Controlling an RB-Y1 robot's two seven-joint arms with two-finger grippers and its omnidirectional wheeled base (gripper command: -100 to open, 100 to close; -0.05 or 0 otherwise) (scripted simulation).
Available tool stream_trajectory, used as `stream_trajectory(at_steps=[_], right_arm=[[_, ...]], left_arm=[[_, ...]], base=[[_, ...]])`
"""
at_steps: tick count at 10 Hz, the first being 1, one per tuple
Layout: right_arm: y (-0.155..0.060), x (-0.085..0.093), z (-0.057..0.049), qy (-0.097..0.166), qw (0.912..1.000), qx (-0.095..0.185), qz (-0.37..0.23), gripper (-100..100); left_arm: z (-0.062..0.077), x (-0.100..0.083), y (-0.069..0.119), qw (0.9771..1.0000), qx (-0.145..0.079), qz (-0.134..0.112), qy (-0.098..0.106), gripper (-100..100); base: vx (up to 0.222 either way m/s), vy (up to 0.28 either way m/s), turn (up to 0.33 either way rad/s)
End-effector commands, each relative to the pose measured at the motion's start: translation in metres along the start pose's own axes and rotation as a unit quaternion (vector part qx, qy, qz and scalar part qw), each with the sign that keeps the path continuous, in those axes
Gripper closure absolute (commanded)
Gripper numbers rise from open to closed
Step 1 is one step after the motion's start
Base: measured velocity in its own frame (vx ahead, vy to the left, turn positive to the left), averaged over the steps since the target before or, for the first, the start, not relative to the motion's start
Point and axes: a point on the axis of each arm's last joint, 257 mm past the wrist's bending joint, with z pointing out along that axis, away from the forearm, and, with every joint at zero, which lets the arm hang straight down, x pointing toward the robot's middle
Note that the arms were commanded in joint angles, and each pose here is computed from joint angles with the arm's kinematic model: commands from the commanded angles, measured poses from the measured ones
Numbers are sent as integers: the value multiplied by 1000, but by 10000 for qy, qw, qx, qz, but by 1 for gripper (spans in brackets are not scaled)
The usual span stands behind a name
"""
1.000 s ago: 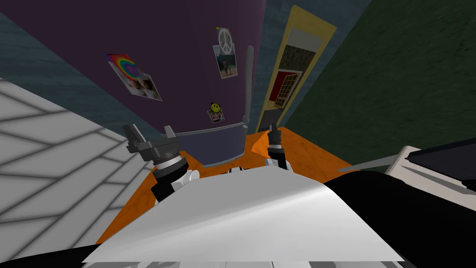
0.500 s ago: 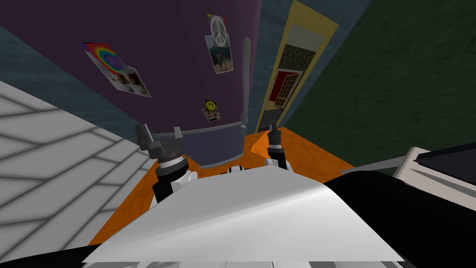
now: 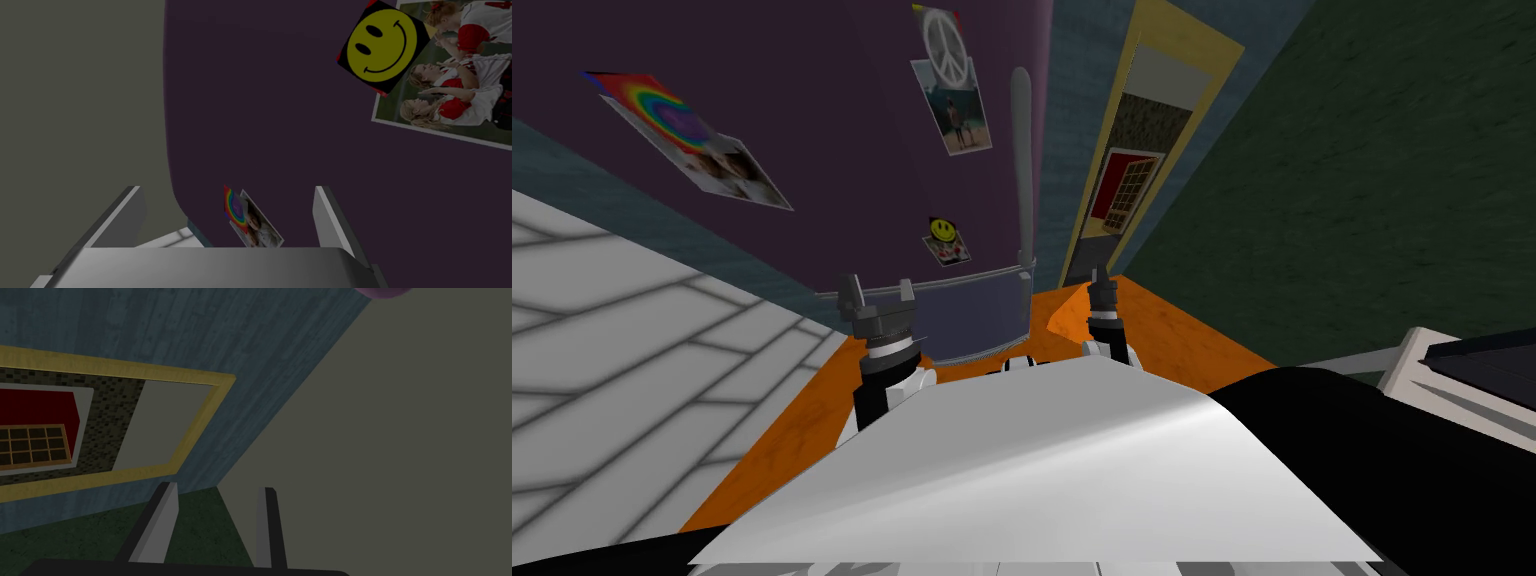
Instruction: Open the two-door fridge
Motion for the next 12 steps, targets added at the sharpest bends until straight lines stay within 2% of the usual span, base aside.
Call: stream_trajectory(at_steps=[1,5,8,12], right_arm=[[0,0,0,0,10000,-1,0,0],[0,0,0,1,10000,-1,-1,0],[0,0,0,0,10000,-1,0,0],[0,0,0,0,10000,-1,0,0]], left_arm=[[-6,-5,19,9999,-158,-36,2,-100],[-16,-13,40,9994,-331,-92,-84,-100],[-25,-22,58,9985,-463,-163,-224,-100],[-40,-34,85,9966,-662,-264,-422,-100]], base=[[66,-193,26],[65,-126,16],[80,-184,22],[80,-206,25]])
